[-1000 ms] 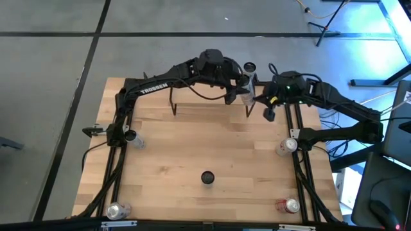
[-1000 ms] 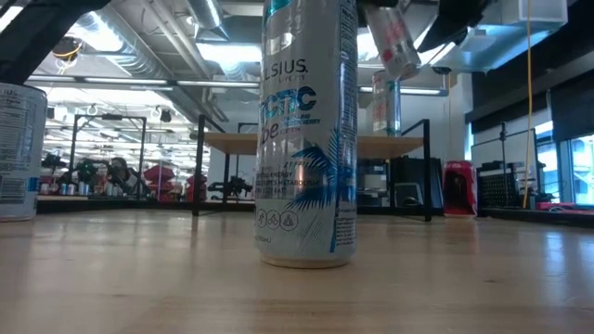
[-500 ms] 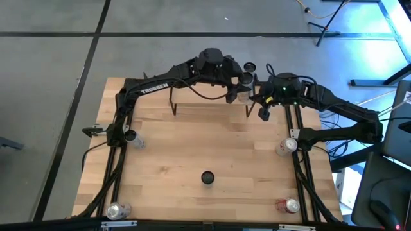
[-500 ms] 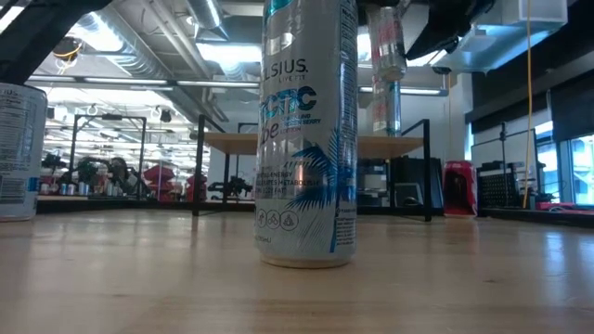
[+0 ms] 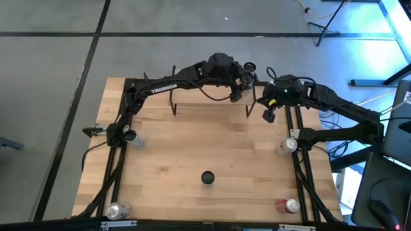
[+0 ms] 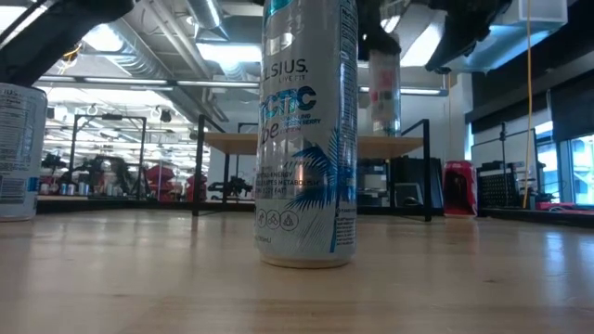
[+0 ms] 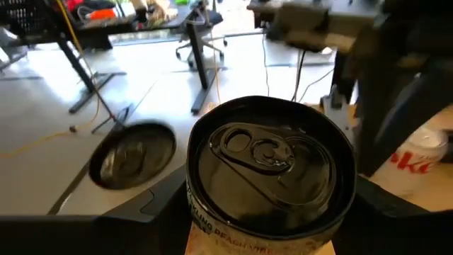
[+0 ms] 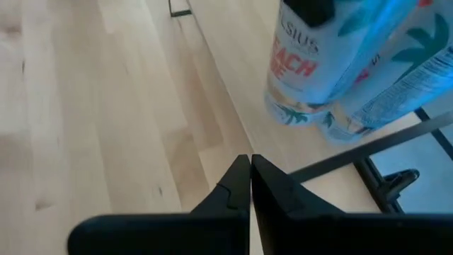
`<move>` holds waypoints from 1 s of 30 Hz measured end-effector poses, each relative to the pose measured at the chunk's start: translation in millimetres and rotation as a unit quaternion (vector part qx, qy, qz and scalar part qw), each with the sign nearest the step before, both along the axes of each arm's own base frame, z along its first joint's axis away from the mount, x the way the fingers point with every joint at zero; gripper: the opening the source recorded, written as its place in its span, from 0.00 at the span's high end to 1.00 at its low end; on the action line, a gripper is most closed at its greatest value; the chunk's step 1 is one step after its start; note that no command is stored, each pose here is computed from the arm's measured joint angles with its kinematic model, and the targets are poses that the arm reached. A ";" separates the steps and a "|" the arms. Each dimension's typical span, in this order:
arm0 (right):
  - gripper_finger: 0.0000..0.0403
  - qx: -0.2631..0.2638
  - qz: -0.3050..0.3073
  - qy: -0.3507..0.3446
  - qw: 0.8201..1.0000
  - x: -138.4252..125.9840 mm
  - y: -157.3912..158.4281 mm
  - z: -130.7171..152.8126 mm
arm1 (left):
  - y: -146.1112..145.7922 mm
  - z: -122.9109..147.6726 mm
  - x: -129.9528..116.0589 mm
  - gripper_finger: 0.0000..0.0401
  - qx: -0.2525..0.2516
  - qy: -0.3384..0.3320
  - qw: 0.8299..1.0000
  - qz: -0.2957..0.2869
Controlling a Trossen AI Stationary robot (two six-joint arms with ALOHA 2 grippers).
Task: Place canned beverage on shelf
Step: Put the white-pink soda can on the shelf aligned with the other white-pink soda can
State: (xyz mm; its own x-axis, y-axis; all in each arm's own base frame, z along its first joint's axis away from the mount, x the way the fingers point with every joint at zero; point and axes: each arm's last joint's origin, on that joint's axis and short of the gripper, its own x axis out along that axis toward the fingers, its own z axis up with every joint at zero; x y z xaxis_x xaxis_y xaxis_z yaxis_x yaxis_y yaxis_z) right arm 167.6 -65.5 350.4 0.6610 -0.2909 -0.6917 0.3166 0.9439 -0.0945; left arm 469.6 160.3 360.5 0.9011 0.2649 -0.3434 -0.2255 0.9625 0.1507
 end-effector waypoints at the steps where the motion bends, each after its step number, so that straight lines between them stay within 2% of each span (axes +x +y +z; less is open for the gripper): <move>1: 0.99 0.002 -0.001 0.002 1.000 -0.4 0.2 -0.4 | 2.0 -3.4 1.7 0.42 0.000 0.002 1.000 0.002; 4: 0.99 0.009 -0.005 0.009 1.000 -1.4 0.6 -1.7 | 4.9 -13.0 5.6 0.42 -0.006 0.012 1.000 0.004; 11: 0.99 0.011 -0.007 0.009 1.000 -1.6 0.7 -1.8 | 11.2 -13.4 4.7 0.41 -0.010 0.006 1.000 0.009; 19: 0.99 0.011 -0.009 0.008 1.000 -1.5 0.6 -1.5 | 19.8 -24.8 7.7 0.41 -0.074 -0.002 0.997 -0.002; 30: 0.99 0.010 -0.009 0.008 1.000 -1.5 0.5 -1.4 | 20.1 -30.4 12.3 0.41 -0.066 -0.004 0.998 0.013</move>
